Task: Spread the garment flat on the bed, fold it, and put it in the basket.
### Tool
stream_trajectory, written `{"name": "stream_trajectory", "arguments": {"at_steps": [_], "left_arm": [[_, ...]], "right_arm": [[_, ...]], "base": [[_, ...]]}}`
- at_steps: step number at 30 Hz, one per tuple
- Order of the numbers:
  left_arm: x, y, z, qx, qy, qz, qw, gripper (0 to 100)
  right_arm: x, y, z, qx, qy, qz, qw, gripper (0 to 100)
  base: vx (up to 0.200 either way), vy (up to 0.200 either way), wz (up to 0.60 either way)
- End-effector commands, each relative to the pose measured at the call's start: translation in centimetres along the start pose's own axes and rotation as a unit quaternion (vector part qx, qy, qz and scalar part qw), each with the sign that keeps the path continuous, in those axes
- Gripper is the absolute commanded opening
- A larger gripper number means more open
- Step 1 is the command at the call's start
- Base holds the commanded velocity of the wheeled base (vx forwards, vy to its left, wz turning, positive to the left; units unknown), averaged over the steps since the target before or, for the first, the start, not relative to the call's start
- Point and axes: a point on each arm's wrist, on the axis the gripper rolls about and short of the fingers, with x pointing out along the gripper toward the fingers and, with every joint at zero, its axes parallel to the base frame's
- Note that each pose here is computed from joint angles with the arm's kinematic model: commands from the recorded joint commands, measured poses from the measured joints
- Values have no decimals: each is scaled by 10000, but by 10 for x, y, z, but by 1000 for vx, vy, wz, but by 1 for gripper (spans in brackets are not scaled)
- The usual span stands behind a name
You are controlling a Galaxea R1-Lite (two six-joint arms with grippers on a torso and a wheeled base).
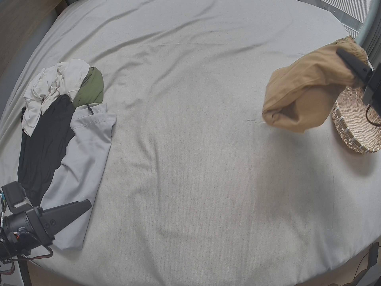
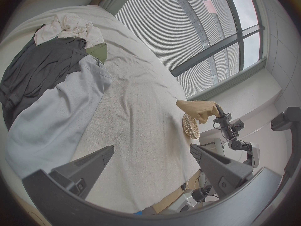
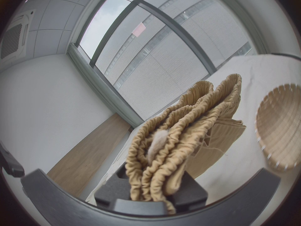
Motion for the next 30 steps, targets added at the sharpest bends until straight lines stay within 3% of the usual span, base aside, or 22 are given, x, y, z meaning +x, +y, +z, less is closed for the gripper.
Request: {"name": "stream_trajectory", "arguments": {"at_steps": [1,9,15,26,30], "left_arm": [[0,1,-1,-9,17,7,10000,100],[0,1,-2,-3,28,5,10000,100],[0,1,-3,-8,40,13,10000,100],[-1,0,-2,5,45,-58,10000,100],[-1,0,-1,8,39,-62,10000,100]], "right_arm": [[-5,-10,39,-409,-477,-543,9965,0],[-10,-41,67,-834,-843,-1366,9835,0],[-10,-69,92,-1142,-1159,-1915,9679,0],[-18,-105,108,-1337,-1276,-2504,9504,0],[-23,-111,114,-1409,-1252,-2539,9487,0]], "base": [[0,0,0],[0,0,0],[0,0,0],[0,0,0],[0,0,0]]}}
